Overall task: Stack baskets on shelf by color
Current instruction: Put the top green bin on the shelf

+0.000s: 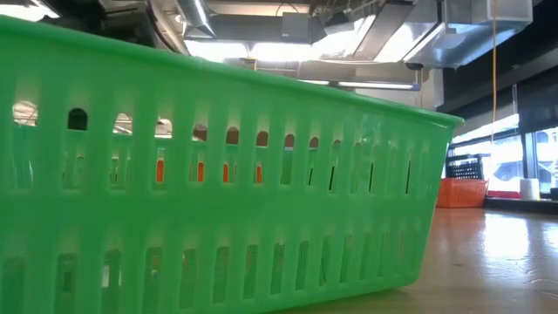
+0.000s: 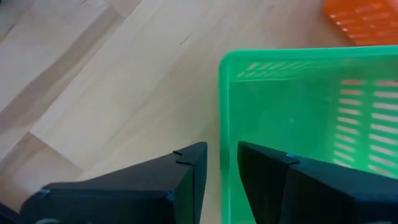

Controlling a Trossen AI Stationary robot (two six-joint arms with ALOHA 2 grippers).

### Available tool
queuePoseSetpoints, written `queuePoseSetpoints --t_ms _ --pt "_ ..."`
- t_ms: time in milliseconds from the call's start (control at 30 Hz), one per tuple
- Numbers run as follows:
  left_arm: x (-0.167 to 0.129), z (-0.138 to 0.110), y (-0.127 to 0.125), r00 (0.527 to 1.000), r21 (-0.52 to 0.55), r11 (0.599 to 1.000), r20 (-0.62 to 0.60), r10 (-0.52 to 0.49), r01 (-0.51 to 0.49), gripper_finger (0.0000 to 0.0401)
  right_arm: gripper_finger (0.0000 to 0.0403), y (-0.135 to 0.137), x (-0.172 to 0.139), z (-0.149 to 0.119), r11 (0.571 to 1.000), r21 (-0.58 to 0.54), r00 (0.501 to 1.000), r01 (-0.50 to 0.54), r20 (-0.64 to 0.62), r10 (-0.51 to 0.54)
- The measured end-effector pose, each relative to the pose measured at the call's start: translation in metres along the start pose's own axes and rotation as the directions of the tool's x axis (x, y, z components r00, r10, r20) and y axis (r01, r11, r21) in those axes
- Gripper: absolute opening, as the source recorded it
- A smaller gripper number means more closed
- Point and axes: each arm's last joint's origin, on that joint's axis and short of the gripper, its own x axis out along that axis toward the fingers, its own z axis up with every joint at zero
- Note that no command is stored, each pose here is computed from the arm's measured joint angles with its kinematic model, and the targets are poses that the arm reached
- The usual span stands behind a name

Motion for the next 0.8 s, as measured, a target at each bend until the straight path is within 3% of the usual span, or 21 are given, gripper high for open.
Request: queuePoseSetpoints --t_ms 367,500,600,800 --pt "0.020 0.006 -0.004 0.997 0.011 0.998 -0.043 0.060 -0.060 0.0079 0.0122 0.000 0.000 0.000 1.000 0.000 1.000 0.001 0.000 -0.001" --pt "0.026 0.006 -0.004 0.994 0.036 0.997 -0.074 0.075 -0.072 0.0052 0.0122 0.000 0.000 0.000 1.000 0.000 1.000 0.000 0.000 0.000" --pt "0.027 0.006 -0.005 0.994 0.033 0.998 -0.100 0.053 -0.050 0.0012 0.0122 0.000 0.000 0.000 1.000 0.000 1.000 0.000 0.000 0.000" --pt "0.010 0.012 -0.012 0.992 -0.032 0.999 -0.124 -0.036 0.032 0.0001 0.0122 0.000 0.000 0.000 1.000 0.000 1.000 0.003 -0.002 -0.003"
